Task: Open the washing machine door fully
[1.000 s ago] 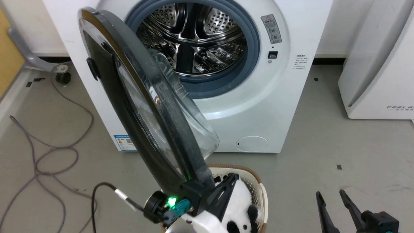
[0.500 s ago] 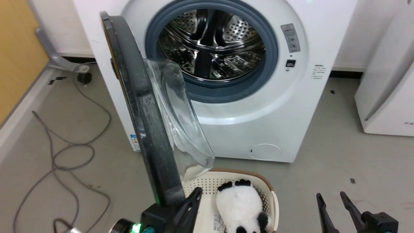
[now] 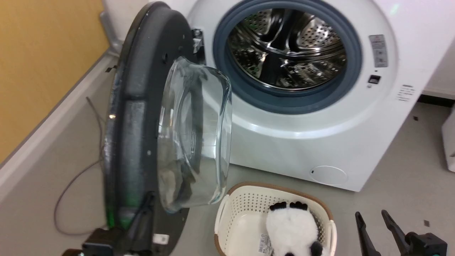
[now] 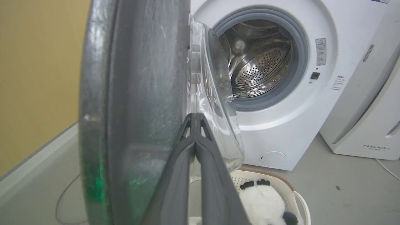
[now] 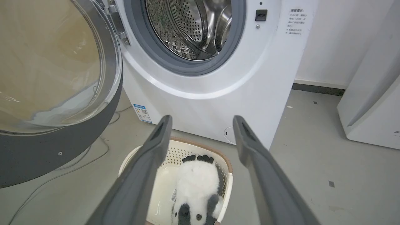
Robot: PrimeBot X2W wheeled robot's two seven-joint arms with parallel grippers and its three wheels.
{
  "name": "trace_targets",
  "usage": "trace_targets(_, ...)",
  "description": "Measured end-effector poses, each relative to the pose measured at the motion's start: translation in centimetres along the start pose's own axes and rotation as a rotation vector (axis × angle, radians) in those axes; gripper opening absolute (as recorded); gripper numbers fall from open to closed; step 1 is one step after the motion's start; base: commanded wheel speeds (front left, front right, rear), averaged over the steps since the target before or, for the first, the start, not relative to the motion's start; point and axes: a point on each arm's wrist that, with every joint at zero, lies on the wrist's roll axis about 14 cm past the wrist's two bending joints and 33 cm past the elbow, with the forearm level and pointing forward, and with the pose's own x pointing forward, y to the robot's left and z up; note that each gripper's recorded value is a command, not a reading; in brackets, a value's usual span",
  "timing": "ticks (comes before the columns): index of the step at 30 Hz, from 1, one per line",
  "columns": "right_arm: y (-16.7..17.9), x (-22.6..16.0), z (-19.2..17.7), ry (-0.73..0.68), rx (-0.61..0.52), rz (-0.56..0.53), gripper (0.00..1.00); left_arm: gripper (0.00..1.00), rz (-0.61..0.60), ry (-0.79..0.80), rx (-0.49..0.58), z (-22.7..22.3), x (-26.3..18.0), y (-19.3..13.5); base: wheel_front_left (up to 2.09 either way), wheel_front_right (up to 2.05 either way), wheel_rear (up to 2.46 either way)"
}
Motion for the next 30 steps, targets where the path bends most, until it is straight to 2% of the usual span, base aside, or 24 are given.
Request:
trace_targets(10, 1.0, 1.0, -0.4, 0.020, 0.001, 0.035, 1.00, 0.00, 0.181, -0.012, 0.107, -1.2, 1.2, 7.9, 0.00, 0.00, 0.00)
trace_targets(15, 0.5, 0.9, -0.7, 0.032, -0.004, 0.020, 1.00, 0.00, 0.278, -0.081, 0.067, -0.1, 2.4, 11.9, 0.00, 0.00, 0.00)
trace_targets(19, 0.1, 0.9, -1.1, 0.046, 0.000, 0.009, 1.00, 0.00, 0.331, -0.116, 0.081, 0.6, 3.5, 14.8, 0.00, 0.00, 0.00)
trace_targets(30, -0.4, 0.6, -1.7, 0.066, 0.009, -0.007, 1.00, 0.00, 0.439, -0.134, 0.082, 0.8, 5.6, 20.5, 0.00, 0.00, 0.00)
